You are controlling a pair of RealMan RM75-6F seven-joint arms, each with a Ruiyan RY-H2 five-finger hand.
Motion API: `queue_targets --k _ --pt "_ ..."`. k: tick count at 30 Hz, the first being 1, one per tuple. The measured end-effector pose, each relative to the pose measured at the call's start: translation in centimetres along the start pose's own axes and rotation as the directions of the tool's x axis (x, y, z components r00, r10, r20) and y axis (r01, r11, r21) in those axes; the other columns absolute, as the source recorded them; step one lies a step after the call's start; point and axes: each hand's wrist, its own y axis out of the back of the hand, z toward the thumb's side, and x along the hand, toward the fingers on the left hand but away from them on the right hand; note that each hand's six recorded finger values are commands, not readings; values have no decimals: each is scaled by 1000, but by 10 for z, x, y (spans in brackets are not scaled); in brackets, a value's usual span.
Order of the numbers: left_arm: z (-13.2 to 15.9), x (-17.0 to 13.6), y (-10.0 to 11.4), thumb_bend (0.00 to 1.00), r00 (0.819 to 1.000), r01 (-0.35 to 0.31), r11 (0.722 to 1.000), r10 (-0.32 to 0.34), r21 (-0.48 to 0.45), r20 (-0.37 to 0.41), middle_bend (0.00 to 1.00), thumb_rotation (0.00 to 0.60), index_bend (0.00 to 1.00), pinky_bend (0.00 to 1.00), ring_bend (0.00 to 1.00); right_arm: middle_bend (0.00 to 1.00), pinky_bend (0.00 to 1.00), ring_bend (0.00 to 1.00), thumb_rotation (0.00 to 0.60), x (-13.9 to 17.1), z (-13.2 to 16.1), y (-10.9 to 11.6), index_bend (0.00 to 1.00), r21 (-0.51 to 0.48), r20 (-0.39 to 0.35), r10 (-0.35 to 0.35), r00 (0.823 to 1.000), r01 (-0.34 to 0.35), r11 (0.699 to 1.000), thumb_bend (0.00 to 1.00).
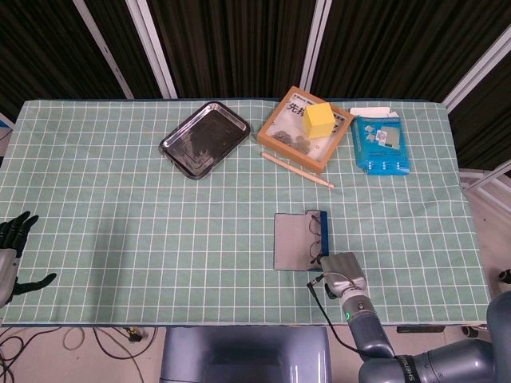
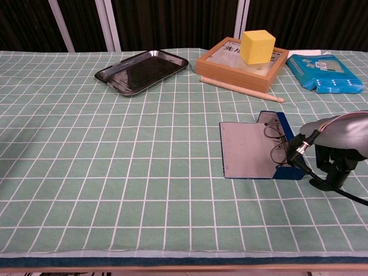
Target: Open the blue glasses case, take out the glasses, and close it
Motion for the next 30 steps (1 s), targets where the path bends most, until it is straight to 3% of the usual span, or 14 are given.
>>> queue_targets --k 11,18,30 --pt "0 -1 0 0 1000 0 1000 0 1 0 0 600 0 0 0 897 1000 981 600 0 -19 -8 330 22 52 19 998 -20 1000 484" --pt "0 0 0 0 1000 -2 1000 2 -1 -2 0 600 0 0 0 897 1000 981 600 -5 -35 -6 334 66 105 -8 994 1 998 483" --pt "1 -1 2 0 1000 -5 1000 5 -5 2 0 600 0 0 0 897 1000 981 600 -19 -67 4 334 106 230 -27 973 2 994 482"
